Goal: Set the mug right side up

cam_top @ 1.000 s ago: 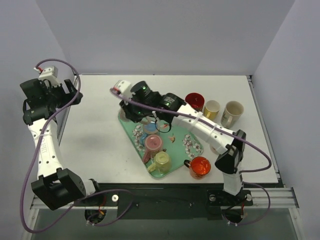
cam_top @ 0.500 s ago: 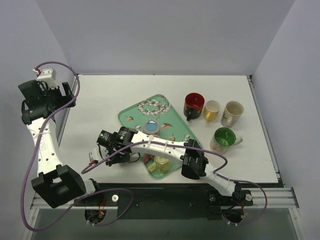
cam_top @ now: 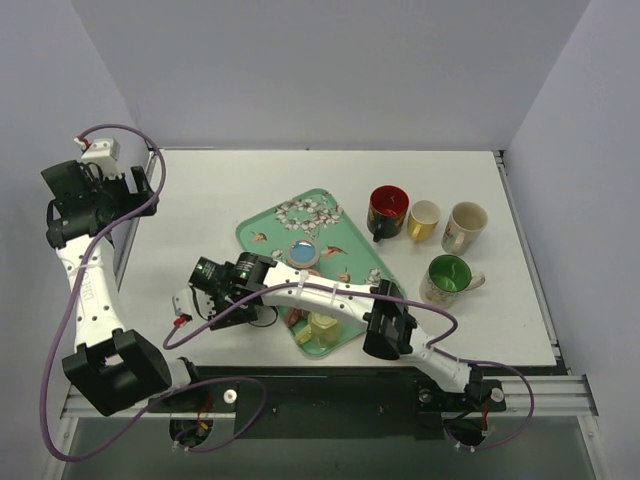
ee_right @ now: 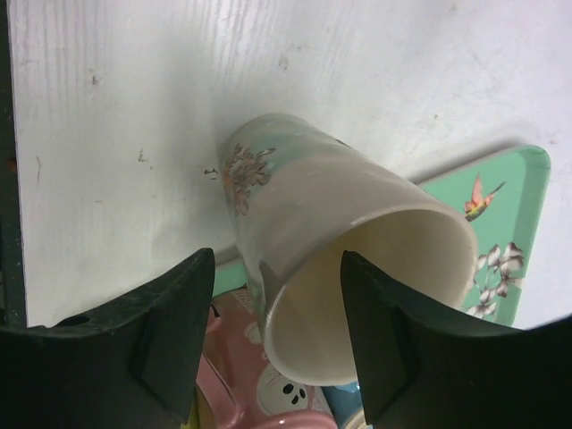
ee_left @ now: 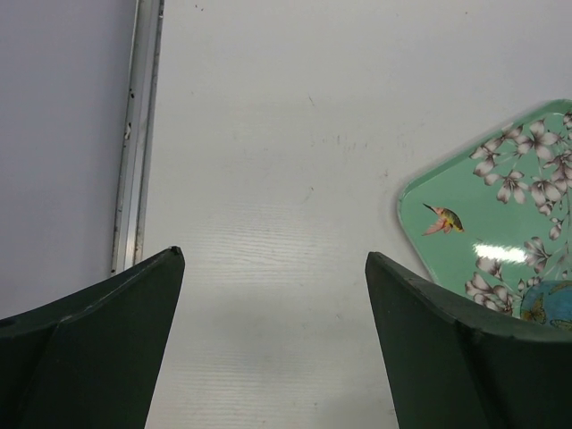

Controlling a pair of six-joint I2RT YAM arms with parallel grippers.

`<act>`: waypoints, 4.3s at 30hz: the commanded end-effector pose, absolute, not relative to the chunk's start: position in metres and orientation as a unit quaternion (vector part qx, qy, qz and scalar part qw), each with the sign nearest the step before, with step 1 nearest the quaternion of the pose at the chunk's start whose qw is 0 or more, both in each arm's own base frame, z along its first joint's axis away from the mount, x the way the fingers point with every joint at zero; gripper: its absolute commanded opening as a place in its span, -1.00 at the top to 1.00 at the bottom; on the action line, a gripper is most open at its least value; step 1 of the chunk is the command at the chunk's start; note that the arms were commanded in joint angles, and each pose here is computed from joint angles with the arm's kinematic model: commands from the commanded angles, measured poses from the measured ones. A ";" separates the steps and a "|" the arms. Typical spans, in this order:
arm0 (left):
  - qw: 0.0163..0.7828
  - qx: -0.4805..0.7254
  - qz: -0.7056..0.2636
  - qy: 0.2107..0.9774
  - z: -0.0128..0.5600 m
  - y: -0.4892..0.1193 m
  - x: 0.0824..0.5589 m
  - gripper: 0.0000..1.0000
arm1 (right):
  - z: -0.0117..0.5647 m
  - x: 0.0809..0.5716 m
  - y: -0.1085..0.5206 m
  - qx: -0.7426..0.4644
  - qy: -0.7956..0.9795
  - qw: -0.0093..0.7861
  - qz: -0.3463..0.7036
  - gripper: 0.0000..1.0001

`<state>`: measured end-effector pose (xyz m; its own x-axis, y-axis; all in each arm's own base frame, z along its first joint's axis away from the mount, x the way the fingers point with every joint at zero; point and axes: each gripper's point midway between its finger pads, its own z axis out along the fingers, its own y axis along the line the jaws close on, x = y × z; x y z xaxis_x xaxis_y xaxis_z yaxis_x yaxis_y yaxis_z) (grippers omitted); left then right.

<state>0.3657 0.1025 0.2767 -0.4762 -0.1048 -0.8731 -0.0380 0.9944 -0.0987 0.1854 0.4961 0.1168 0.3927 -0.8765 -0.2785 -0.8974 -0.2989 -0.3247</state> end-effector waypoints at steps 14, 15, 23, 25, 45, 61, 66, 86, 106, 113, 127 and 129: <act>0.513 -0.006 -0.039 0.857 0.280 0.087 0.371 -0.88 | 0.314 0.264 0.406 -0.379 0.799 0.452 0.118 -0.99; 0.511 -0.006 -0.041 0.859 0.277 0.086 0.371 -0.88 | 0.301 0.271 0.394 -0.350 0.818 0.445 0.101 -0.99; 0.504 0.005 -0.047 0.862 0.268 0.074 0.370 -0.89 | 0.235 0.321 0.351 -0.219 0.884 0.414 -0.012 -1.00; 0.503 0.012 -0.045 0.863 0.266 0.071 0.370 -0.89 | 0.219 0.322 0.363 -0.226 0.891 0.394 -0.007 -1.00; 0.498 0.029 -0.039 0.866 0.251 0.068 0.367 -0.89 | 0.105 0.330 0.359 -0.196 0.945 0.263 -0.002 -1.00; 0.504 0.035 -0.040 0.862 0.256 0.065 0.367 -0.89 | 0.078 0.317 0.356 -0.184 0.959 0.215 0.012 -0.60; 0.505 0.037 -0.043 0.861 0.257 0.062 0.367 -0.89 | 0.079 0.321 0.347 -0.178 0.962 0.207 0.008 0.06; 0.482 0.108 -0.130 0.860 0.259 -0.017 0.370 -0.88 | 0.178 0.393 0.329 -0.073 0.906 0.405 0.104 1.00; 0.301 -0.189 -0.570 0.741 0.295 -0.129 0.373 -0.82 | 0.322 0.404 0.292 0.018 0.766 0.632 0.115 1.00; 0.256 -0.213 -0.625 0.706 0.308 -0.172 0.366 -0.82 | 0.353 0.387 0.294 0.037 0.720 0.686 0.098 1.00; 0.178 -0.282 -0.635 0.697 0.281 -0.199 0.365 -0.75 | 0.378 0.380 0.325 0.048 0.689 0.715 0.113 1.00; 0.174 -0.276 -0.642 0.694 0.286 -0.201 0.364 -0.75 | 0.381 0.382 0.328 0.050 0.685 0.719 0.111 1.00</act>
<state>0.3621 -0.1970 0.2687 -0.7808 -0.6125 0.1234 -0.2023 0.0609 -0.9774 0.3733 0.3264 0.3054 -0.1333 0.0206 -0.9909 -0.1340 0.9902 0.0386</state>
